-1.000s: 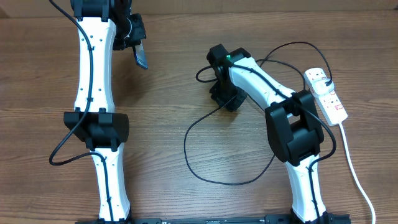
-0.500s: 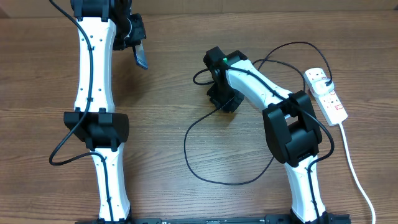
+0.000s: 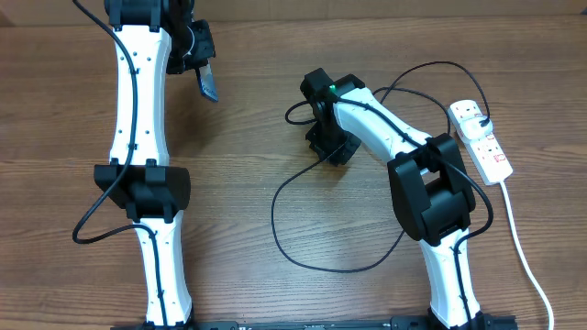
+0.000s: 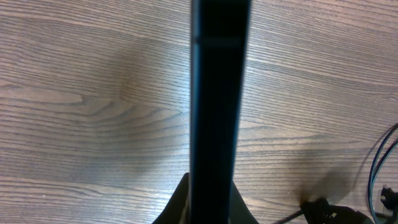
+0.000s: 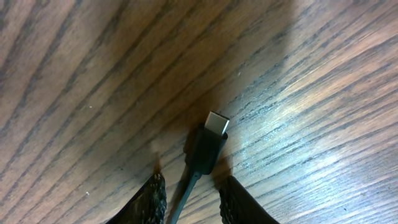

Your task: Plug charger to phone and switch on socket

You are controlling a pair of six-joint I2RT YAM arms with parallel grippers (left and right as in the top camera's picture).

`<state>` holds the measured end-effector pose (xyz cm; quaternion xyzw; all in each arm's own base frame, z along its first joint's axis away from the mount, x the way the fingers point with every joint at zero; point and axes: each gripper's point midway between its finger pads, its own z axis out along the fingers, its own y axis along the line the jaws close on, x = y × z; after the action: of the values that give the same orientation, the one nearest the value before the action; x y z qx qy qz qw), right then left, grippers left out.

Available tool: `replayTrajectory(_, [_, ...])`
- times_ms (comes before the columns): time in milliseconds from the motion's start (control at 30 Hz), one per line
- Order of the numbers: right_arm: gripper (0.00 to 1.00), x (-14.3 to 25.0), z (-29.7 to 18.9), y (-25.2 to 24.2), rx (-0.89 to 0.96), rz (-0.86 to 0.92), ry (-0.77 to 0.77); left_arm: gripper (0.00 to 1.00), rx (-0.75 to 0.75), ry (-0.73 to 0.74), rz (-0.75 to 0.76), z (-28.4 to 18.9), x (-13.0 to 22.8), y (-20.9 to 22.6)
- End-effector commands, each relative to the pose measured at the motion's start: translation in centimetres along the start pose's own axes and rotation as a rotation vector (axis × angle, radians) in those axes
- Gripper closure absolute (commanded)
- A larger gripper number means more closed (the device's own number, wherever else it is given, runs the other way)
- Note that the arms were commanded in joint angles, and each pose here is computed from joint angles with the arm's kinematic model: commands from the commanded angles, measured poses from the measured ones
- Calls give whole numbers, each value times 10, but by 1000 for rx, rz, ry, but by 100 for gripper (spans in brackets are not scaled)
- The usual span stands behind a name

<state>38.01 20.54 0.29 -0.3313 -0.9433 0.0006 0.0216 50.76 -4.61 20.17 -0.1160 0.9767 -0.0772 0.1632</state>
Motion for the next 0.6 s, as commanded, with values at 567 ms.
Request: replayTrajectory(567, [74,-18,8,-13,48,54,-66,96,31,-49,2,-22,-4,-9])
